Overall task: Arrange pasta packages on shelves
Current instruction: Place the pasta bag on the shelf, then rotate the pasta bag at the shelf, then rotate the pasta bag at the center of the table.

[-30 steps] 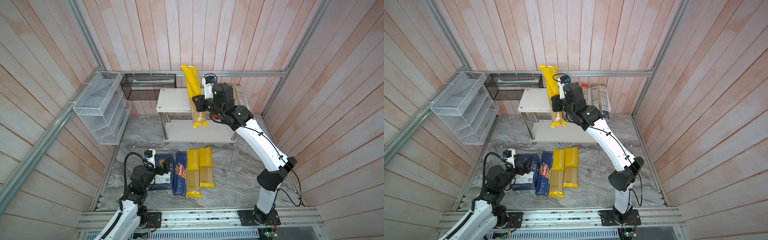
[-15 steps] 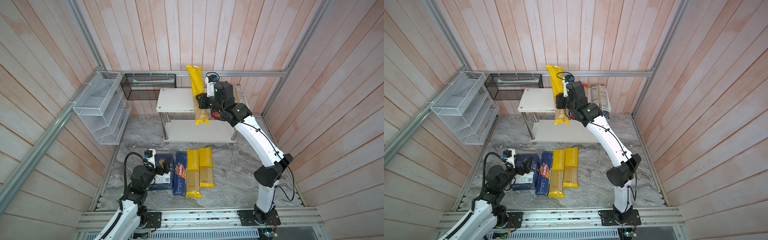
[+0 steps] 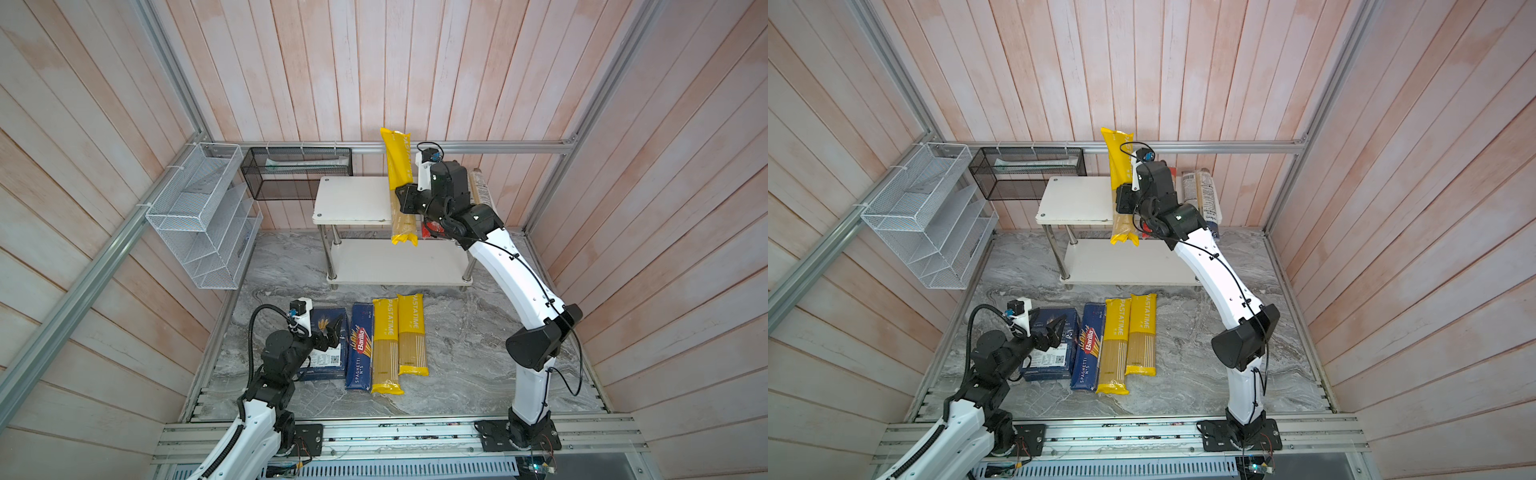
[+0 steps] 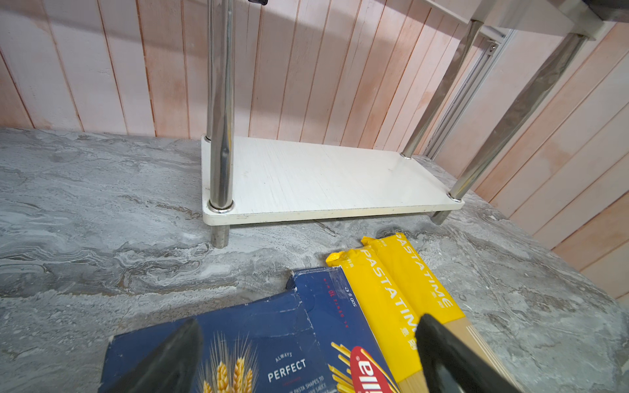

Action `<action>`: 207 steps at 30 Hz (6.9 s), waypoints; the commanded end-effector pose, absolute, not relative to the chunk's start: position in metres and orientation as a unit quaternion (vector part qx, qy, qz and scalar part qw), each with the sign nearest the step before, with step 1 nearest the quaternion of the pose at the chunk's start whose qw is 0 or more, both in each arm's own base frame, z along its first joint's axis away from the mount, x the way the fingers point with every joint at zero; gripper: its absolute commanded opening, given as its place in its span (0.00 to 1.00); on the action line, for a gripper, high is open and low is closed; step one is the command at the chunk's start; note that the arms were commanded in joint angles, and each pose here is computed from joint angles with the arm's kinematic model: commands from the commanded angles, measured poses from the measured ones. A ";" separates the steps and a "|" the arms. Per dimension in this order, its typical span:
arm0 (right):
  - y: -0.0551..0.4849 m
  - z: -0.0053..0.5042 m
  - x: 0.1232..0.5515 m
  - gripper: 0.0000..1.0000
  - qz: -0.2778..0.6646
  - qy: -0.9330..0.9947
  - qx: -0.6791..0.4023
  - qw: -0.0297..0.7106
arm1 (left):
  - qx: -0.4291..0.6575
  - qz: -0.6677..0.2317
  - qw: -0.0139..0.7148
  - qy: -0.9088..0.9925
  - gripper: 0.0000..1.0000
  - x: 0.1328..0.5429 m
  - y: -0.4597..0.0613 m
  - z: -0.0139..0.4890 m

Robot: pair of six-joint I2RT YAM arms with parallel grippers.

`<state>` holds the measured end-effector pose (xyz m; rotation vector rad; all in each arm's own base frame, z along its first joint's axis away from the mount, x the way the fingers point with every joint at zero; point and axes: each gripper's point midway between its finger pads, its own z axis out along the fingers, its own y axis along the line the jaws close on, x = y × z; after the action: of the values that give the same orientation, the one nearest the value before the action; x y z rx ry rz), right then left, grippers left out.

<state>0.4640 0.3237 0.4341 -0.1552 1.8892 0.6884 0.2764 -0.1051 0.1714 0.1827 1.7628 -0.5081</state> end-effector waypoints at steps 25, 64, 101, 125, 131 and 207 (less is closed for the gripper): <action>0.306 0.491 0.473 0.37 0.328 0.722 -0.018 0.609 | 0.086 -0.218 0.621 0.748 1.00 0.279 -0.105 0.188; 0.289 0.394 0.253 0.37 0.284 0.722 -0.303 0.553 | 0.090 -0.221 0.616 0.751 1.00 0.281 -0.108 0.188; 0.329 0.403 0.299 0.37 0.212 0.692 -0.356 0.591 | 0.087 -0.219 0.615 0.752 1.00 0.281 -0.106 0.186; 0.366 0.399 0.318 0.36 0.237 0.685 -0.371 0.581 | 0.085 -0.219 0.617 0.751 1.00 0.280 -0.106 0.187; 0.385 0.400 0.327 0.36 0.249 0.678 -0.381 0.577 | 0.085 -0.218 0.619 0.750 1.00 0.280 -0.105 0.188; 0.242 0.175 0.232 0.65 0.229 0.870 -0.074 0.431 | 0.101 -0.227 0.611 0.751 1.00 0.280 -0.112 0.186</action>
<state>0.2306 0.2385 0.1723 -0.2253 2.1860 0.5157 0.2780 -0.1098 0.1690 0.2067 1.7803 -0.5253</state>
